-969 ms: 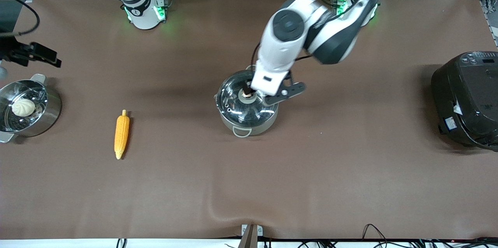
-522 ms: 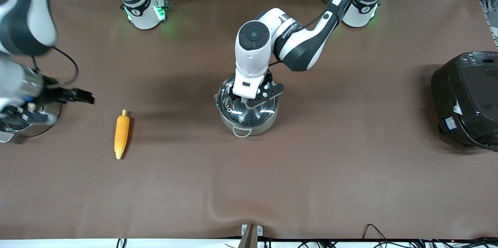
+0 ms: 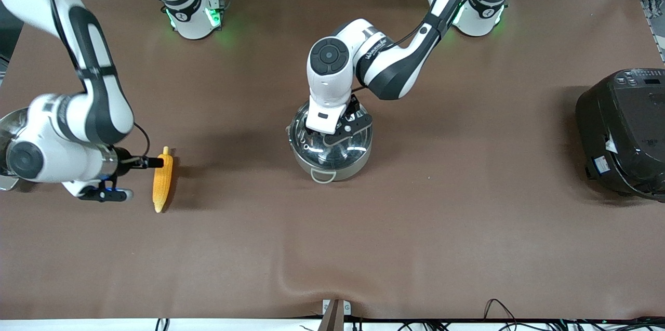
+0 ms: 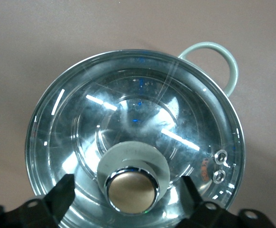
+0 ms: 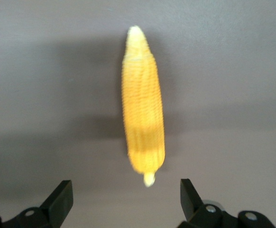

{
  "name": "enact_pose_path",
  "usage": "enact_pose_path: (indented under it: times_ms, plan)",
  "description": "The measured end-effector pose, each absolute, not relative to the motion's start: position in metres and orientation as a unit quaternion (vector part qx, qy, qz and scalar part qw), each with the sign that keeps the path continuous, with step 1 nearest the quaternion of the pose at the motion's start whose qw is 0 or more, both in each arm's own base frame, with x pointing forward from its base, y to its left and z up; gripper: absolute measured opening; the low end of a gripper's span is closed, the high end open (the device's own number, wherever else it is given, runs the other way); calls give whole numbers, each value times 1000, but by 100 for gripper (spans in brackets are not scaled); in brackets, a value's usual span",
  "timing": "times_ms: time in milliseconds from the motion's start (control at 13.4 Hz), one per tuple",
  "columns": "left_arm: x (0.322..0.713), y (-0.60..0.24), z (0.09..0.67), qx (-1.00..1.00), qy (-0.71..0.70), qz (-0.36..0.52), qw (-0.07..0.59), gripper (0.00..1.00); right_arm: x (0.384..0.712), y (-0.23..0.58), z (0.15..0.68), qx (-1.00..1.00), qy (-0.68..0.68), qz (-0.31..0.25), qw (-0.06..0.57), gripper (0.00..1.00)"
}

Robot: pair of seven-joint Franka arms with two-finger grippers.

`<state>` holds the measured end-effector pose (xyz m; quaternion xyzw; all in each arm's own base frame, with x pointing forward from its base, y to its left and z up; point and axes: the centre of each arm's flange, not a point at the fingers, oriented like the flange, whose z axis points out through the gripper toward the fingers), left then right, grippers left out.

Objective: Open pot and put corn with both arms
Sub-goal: 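Close the right gripper on the yellow corn cob's stem end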

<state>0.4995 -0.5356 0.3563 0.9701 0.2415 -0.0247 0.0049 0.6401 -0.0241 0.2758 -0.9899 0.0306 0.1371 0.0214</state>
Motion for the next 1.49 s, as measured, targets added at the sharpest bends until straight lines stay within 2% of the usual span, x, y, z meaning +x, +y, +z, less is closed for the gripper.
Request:
enact_pose_path:
  times_ms: [75, 149, 447, 522, 969, 1118, 1193, 1342, 1416, 1491]
  plan:
    - [500, -535, 356, 970, 242, -24, 5, 93, 642, -28, 260, -990, 31, 136, 21, 100]
    - [500, -535, 357, 970, 242, -23, 6, 85, 644, -31, 252, -991, 25, 132, 22, 100]
    - [501, -536, 359, 970, 242, -22, 7, 83, 649, -41, 233, -993, 13, 112, 22, 100]
    - [501, -536, 358, 970, 242, -22, 6, 79, 648, -41, 228, -993, 13, 112, 22, 100]
    - [501, -536, 351, 970, 242, -24, 2, 74, 637, -39, 191, -992, 10, 120, 21, 100]
    - [501, -536, 347, 970, 242, -25, 0, 65, 635, -39, 183, -992, 10, 123, 21, 96]
    - [501, -536, 346, 970, 242, -26, -1, 65, 635, -39, 182, -992, 10, 122, 21, 96]
    - [501, -536, 346, 970, 241, -25, -1, 61, 635, -40, 182, -992, 10, 121, 21, 76]
    - [501, -536, 346, 970, 241, -25, -1, 61, 635, -39, 182, -992, 11, 121, 22, 63]
    - [501, -537, 346, 970, 241, -24, 2, 56, 635, -40, 182, -992, 10, 121, 22, 53]
